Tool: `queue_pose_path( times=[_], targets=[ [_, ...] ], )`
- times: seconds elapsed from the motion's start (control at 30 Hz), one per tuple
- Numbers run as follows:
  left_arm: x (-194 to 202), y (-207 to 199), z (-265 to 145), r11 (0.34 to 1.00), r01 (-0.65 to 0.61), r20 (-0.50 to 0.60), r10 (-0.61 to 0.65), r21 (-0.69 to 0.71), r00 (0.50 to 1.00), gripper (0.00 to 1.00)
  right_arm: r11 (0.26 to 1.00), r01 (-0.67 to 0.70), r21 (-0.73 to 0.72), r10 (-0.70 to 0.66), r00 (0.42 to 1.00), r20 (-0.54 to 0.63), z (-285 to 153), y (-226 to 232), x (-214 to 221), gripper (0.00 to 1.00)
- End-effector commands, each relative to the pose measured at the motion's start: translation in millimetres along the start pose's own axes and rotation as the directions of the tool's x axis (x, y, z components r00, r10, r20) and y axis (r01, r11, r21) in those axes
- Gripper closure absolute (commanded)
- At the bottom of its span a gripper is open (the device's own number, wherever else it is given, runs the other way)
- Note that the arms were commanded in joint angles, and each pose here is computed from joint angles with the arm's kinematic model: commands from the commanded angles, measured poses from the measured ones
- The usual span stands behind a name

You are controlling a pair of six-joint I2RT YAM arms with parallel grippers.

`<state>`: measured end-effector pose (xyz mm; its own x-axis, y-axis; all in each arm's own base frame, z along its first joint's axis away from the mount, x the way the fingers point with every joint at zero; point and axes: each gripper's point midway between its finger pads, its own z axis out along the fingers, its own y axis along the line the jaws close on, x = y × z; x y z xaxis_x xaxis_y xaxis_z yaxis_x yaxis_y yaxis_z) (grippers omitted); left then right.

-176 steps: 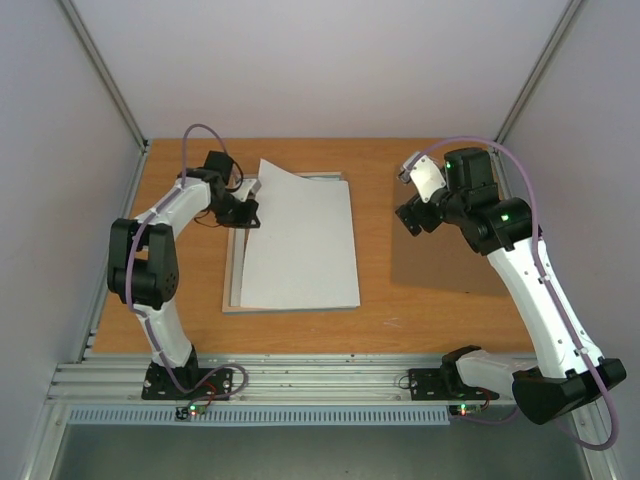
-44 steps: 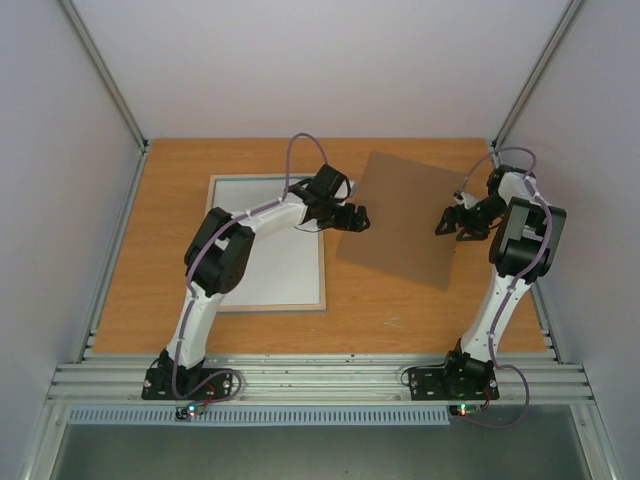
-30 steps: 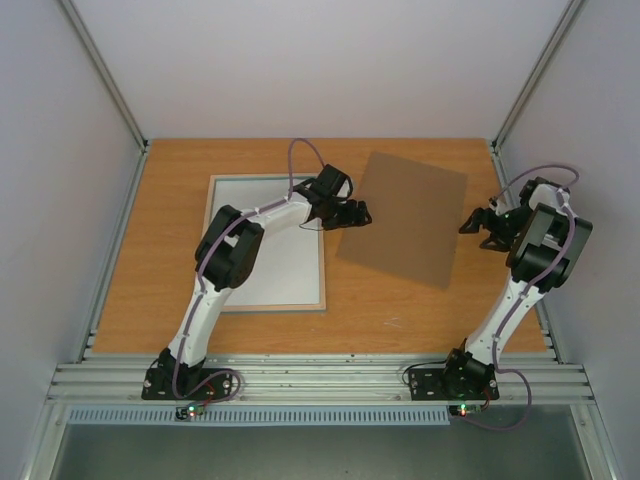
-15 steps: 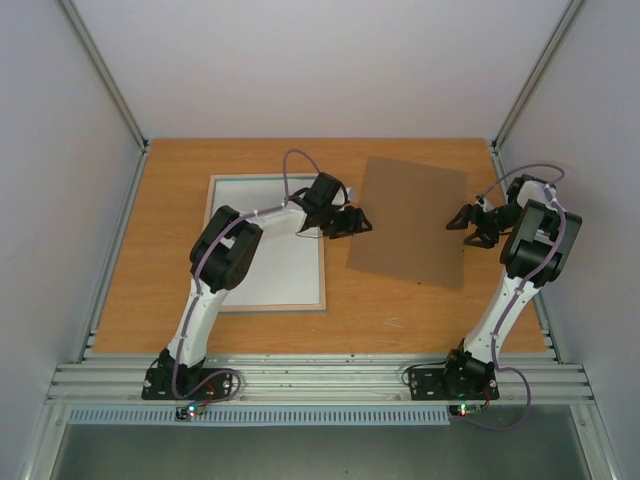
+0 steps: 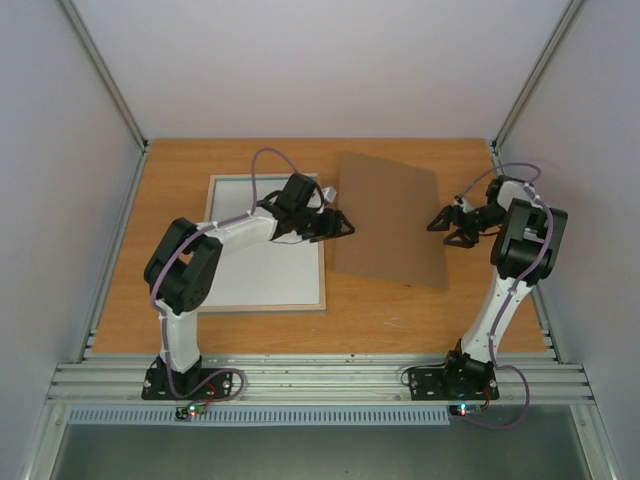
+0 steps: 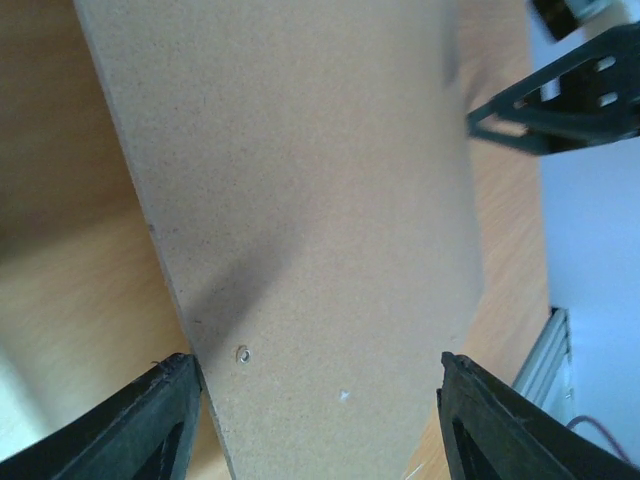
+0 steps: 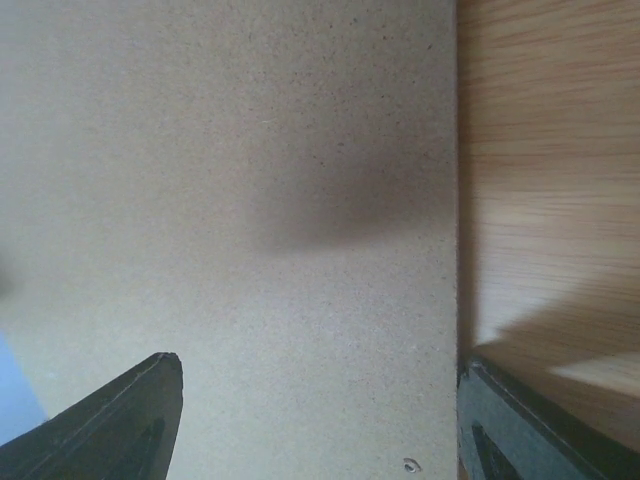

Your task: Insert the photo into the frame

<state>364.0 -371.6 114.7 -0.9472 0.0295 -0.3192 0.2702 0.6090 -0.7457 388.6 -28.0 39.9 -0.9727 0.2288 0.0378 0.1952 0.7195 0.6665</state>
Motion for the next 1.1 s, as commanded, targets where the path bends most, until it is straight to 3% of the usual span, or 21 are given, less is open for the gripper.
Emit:
queue_pose_path(
  times=[0.0,0.17,0.33,0.53,0.6,0.7,0.83,1.07],
  targets=[
    [33.2,3.9,-11.1,0.998,-0.052,-0.07,0.055,0.039,0.996,0.35,0.992,-0.007,-0.125,-0.008,0.993,-0.122,43.0,46.5,29.4,0.25],
    [31.2,43.6,-33.9,0.999,-0.024,-0.049,0.022,-0.043,0.999,0.33,0.99,-0.003,-0.138,-0.018,0.988,-0.153,57.8,54.6,43.6,0.25],
    [35.4,58.6,-40.7,0.996,-0.021,-0.058,0.016,-0.091,0.998,0.27,0.993,0.002,-0.115,-0.02,0.987,-0.157,61.3,49.1,47.2,0.26],
    [29.1,74.5,-42.2,0.992,0.037,-0.042,-0.043,-0.124,0.998,0.32,0.995,0.004,-0.103,-0.02,0.988,-0.156,61.3,47.1,49.3,0.26],
    [25.6,66.9,-41.2,0.995,0.036,-0.045,-0.04,-0.089,0.998,0.37,0.995,0.003,-0.102,-0.019,0.987,-0.157,61.9,46.5,49.6,0.26],
    [15.5,41.8,-45.0,1.0,0.016,-0.022,-0.015,0.009,1.0,0.56,0.995,0.001,-0.104,-0.018,0.987,-0.159,62.7,45.9,50.3,0.26],
    [-5.9,1.3,-63.4,0.991,-0.049,0.062,0.041,0.121,0.997,0.72,0.994,0.003,-0.107,-0.02,0.987,-0.158,63.0,46.1,52.0,0.27],
    [-27.9,-54.3,-87.0,0.963,-0.105,0.121,0.077,0.249,0.99,0.74,0.99,0.013,-0.144,-0.033,0.99,-0.139,57.8,56.4,51.8,0.28]
  ],
)
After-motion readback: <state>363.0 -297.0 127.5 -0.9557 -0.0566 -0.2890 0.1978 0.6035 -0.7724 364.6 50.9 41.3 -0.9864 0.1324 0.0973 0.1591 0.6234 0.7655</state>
